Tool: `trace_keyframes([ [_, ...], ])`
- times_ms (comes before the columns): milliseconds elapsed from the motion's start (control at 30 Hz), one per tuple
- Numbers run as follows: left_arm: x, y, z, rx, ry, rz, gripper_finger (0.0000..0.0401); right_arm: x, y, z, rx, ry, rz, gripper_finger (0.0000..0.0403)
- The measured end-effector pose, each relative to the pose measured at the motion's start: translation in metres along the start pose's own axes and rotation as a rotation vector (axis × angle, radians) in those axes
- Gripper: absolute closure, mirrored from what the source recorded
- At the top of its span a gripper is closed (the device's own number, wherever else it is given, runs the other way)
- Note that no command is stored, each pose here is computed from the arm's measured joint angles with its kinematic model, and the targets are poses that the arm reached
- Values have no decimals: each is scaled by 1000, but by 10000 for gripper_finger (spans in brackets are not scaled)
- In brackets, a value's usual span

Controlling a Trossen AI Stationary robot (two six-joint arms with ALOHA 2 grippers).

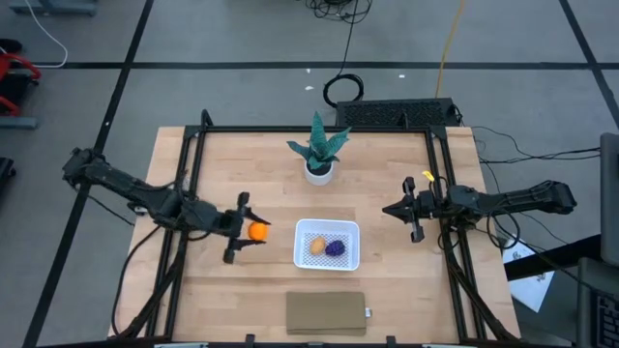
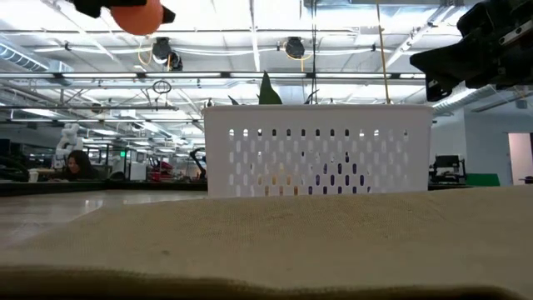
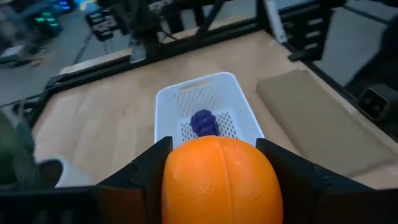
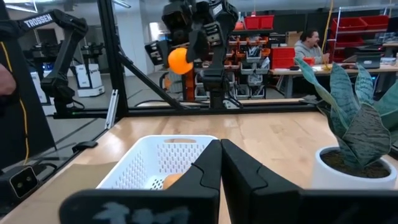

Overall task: Pick and placing Produce into tupperware
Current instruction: Put the orange into the white basket

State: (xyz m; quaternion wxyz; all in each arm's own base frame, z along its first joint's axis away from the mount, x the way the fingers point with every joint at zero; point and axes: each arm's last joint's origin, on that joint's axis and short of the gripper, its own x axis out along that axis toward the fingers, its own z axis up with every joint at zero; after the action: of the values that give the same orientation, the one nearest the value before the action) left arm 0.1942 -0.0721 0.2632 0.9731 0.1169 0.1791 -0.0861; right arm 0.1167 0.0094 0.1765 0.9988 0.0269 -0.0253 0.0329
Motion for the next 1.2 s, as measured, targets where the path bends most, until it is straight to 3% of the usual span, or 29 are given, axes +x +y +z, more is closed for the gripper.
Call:
trace_keyframes([
  [333,-17,41,-3,68,-65,-166,190,0,0,5,25,-50,3,403],
  [533,-32,49,-15,28,-40,-105,190,0,0,6,43,-64,5,403],
  [733,-27,57,-34,-105,-161,-10,190,0,0,6,43,-64,4,403],
  [967,-4,66,-48,-312,-149,87,190,0,0,6,43,-63,1,403],
  [1200,31,70,-50,-323,-101,43,190,0,0,6,43,-60,0,403],
])
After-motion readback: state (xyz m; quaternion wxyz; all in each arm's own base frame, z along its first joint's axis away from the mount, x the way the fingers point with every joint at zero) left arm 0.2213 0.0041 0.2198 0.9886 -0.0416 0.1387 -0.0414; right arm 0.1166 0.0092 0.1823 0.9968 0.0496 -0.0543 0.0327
